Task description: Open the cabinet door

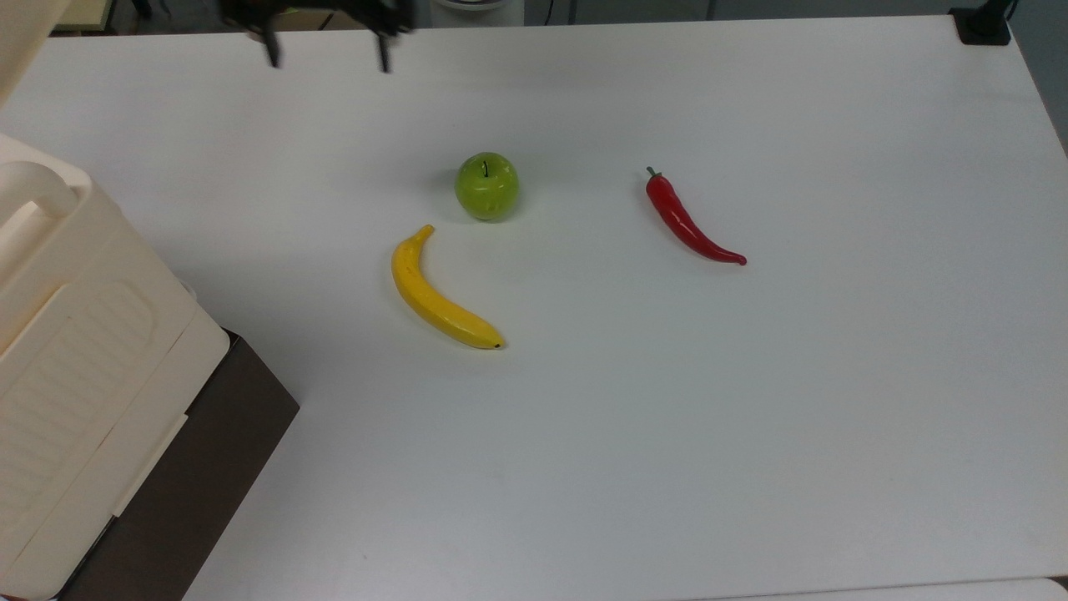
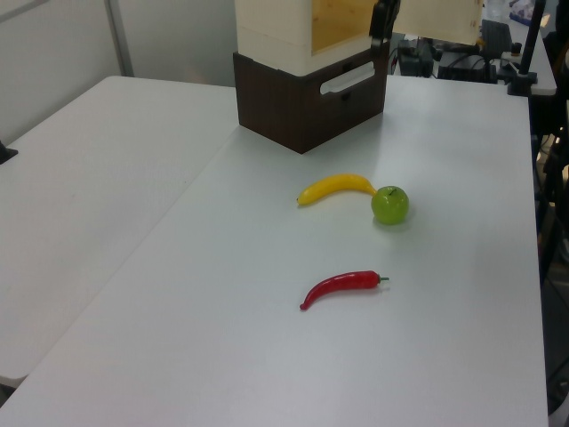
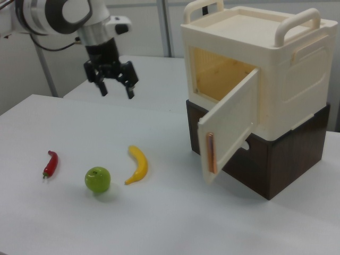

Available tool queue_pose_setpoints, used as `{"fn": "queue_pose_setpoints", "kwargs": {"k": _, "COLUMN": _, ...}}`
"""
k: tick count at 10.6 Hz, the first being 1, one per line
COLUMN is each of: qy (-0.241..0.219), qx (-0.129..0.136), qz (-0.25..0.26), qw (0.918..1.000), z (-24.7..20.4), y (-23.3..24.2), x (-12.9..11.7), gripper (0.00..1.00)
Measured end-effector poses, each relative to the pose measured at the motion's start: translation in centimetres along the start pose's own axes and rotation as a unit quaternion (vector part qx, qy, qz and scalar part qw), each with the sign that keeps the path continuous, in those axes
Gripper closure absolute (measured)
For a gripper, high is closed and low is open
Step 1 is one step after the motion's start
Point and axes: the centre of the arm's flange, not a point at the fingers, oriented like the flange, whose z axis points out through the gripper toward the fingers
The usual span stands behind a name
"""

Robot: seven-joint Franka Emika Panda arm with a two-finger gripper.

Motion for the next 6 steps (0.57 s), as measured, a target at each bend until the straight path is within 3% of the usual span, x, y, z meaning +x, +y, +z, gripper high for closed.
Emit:
{"fn": "queue_pose_setpoints", "kwargs": {"k": 2, "qy": -0.018, "qx": 0.005, "qz": -0.015, "qw": 0.9997, "z": 1.8, "y": -3.9, "x": 0.1, "gripper": 0.00}}
{"fn": "queue_pose_setpoints", "kwargs": {"k": 6, "qy": -0.037, "qx": 0.006, "qz": 0.011, "qw": 0.9992, "z": 3.0, "y": -7.7, "x": -1.1, "gripper": 0.00}}
